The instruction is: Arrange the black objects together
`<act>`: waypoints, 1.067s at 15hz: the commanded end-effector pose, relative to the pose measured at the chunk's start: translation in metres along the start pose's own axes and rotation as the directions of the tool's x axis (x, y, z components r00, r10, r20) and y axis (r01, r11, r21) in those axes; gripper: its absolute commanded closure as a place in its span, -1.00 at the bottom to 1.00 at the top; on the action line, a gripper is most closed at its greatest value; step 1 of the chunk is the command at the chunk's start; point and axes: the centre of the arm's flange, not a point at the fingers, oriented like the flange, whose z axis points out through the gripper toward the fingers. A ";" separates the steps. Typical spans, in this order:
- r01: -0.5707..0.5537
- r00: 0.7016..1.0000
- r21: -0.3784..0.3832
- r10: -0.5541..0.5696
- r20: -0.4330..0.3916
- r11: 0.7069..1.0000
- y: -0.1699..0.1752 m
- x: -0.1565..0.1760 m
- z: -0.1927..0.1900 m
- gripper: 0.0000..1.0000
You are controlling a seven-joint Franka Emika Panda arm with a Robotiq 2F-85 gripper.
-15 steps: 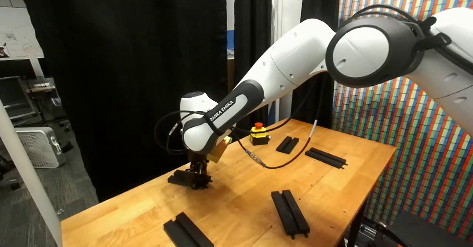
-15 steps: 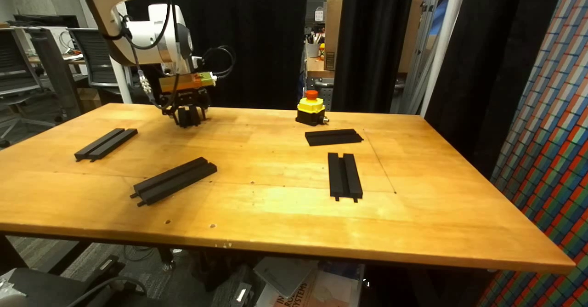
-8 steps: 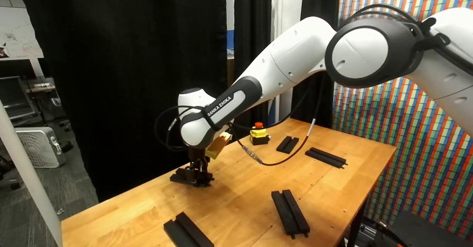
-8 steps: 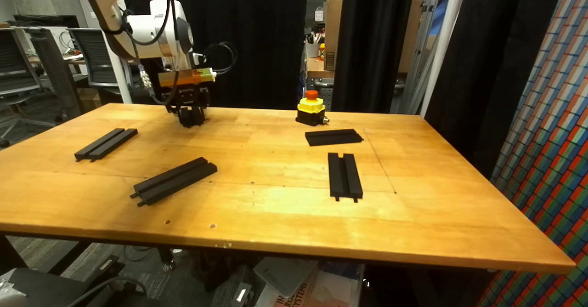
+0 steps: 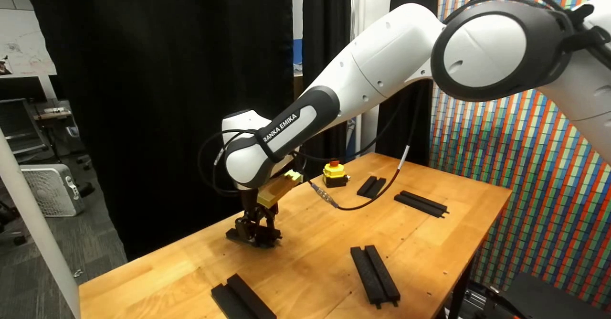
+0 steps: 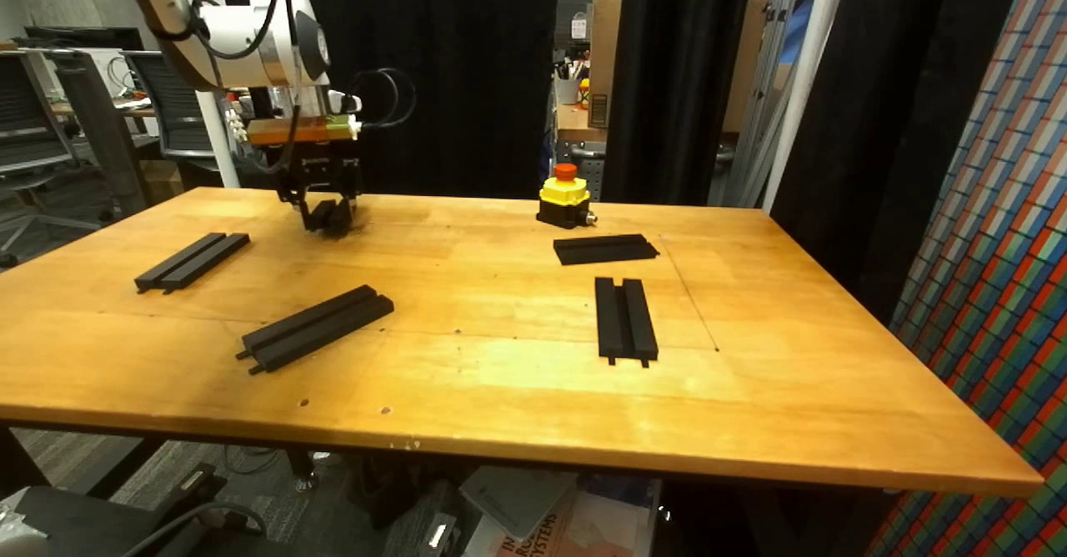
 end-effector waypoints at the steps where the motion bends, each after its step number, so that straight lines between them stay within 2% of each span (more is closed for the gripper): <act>1: -0.070 0.997 0.016 0.070 0.029 0.997 -0.025 -0.048 -0.027 0.10; 10: -0.139 0.990 0.142 0.135 0.036 0.980 -0.089 -0.137 -0.049 0.10; 16: -0.176 0.983 0.245 0.182 -0.001 0.953 -0.124 -0.158 -0.035 0.10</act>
